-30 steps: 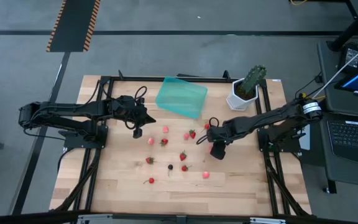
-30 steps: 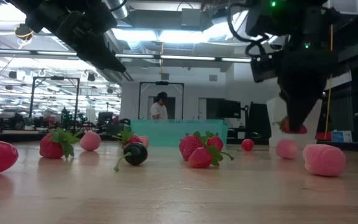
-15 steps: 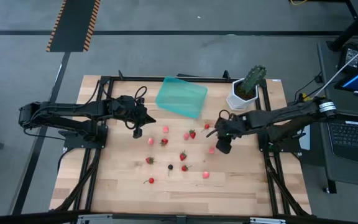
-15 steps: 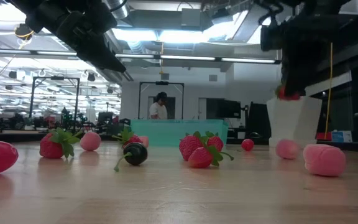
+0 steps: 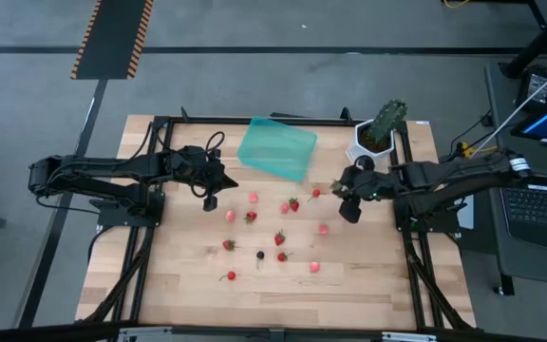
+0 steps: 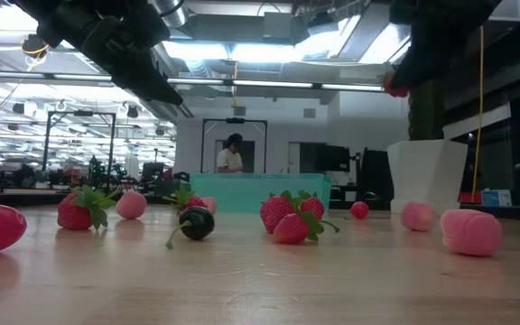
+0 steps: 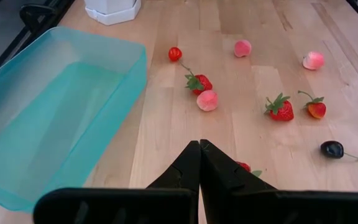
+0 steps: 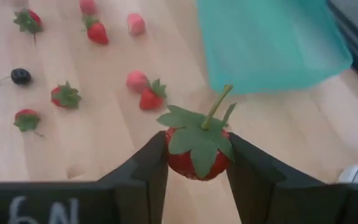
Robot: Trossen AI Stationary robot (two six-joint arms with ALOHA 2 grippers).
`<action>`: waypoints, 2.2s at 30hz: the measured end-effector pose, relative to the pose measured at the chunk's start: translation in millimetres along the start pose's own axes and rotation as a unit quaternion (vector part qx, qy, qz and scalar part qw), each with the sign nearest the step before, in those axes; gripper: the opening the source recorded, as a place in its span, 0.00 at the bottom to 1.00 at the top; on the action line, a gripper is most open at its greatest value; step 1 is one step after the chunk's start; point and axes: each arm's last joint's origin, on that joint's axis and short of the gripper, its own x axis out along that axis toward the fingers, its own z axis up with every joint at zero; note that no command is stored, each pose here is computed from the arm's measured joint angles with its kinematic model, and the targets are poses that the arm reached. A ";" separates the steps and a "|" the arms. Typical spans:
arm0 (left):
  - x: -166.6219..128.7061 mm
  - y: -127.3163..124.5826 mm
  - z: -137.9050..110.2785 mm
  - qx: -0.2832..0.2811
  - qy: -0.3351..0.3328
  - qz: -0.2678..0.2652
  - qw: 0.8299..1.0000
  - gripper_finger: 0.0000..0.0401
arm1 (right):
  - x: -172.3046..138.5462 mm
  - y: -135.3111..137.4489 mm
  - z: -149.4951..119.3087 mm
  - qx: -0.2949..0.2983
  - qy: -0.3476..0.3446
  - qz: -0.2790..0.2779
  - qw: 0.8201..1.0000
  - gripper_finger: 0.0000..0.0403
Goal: Pick and placing Produce into tupperware
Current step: Put the red strawberry into the light blue bin
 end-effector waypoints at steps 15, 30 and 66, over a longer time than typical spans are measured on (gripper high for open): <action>0.0 0.0 0.0 0.000 0.000 0.000 1.000 0.00 | 4.9 -13.8 -37.8 -0.016 -0.203 0.059 0.977 0.34; 0.0 0.0 0.1 0.003 0.000 0.000 1.000 0.00 | 16.6 -21.9 -79.1 -0.027 -0.358 0.143 0.922 0.34; 0.0 0.0 0.1 0.004 0.000 0.000 1.000 0.00 | 20.0 -33.4 -93.7 -0.007 -0.423 0.034 0.905 0.34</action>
